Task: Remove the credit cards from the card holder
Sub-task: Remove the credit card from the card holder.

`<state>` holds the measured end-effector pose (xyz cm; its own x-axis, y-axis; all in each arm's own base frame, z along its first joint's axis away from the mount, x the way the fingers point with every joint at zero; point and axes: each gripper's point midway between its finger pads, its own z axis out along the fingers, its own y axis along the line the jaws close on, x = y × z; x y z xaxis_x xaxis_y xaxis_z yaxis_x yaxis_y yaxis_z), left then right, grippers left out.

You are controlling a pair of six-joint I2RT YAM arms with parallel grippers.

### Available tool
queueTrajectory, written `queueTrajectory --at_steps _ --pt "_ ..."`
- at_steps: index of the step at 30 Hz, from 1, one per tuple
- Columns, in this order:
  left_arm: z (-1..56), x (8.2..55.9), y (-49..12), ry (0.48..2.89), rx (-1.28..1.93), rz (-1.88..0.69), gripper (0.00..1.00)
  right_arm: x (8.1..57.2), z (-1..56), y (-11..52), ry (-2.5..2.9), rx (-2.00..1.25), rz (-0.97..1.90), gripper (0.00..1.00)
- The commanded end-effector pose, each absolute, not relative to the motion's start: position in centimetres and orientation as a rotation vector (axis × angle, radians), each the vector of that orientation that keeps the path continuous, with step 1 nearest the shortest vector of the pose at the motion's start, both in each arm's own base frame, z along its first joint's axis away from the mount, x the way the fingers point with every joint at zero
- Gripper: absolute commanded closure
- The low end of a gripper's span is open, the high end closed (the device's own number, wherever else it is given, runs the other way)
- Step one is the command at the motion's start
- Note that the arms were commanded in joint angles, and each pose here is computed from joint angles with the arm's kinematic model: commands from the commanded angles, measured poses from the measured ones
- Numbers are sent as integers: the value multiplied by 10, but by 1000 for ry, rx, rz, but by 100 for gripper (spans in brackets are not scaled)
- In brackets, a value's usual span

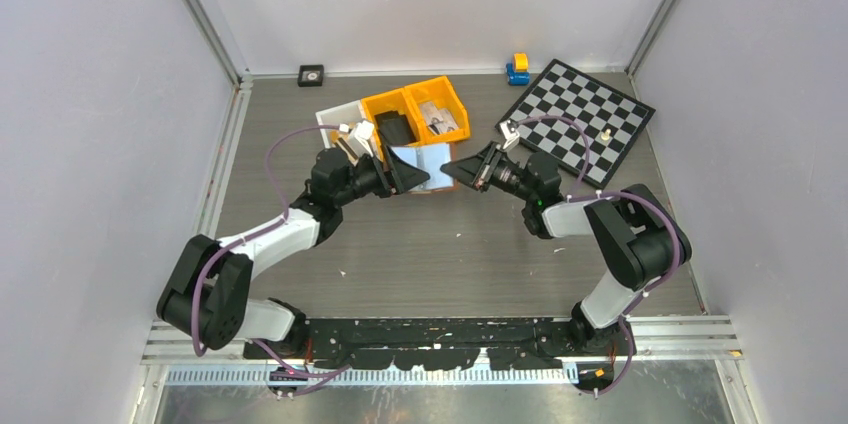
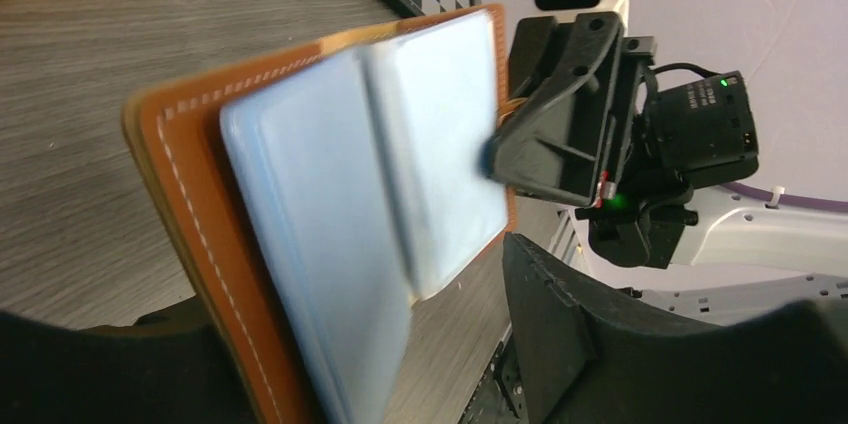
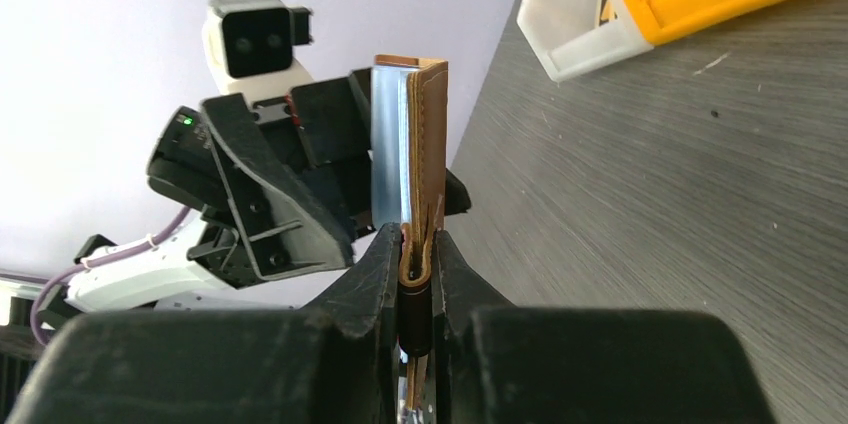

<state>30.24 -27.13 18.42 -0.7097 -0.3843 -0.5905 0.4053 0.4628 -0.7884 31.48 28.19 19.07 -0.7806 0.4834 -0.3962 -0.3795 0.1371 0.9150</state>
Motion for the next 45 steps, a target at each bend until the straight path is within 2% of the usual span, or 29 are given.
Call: queueTrajectory --at_steps 1,4,8,14,18,22,26,29,32,38,45 --pt "216 304 -278 1825 98 -1374 36 320 206 287 1724 33 1671 99" --pt "211 306 -277 1835 95 -1357 26 322 200 289 1740 37 1656 99" --pt "206 308 -278 1853 91 -1352 24 319 199 294 1742 26 1665 100" --pt "200 310 -277 1874 75 -1344 41 316 203 296 1723 17 1687 99" --pt "195 314 -271 1891 48 -1327 71 315 207 294 1711 14 1680 96" --pt "191 318 -267 1903 24 -1323 99 319 201 289 1743 34 1609 81" --pt "188 320 -265 1918 7 -1323 100 322 195 282 1778 61 1516 57" --pt "187 322 -261 1920 -11 -1316 100 324 191 275 1800 84 1450 50" --pt "185 324 -255 1924 -39 -1294 100 326 190 271 1821 100 1399 50" --pt "188 325 -249 1916 -57 -1276 100 326 190 274 1830 87 1418 76" --pt "191 324 -251 1910 -40 -1289 100 323 190 283 1841 52 1467 78"
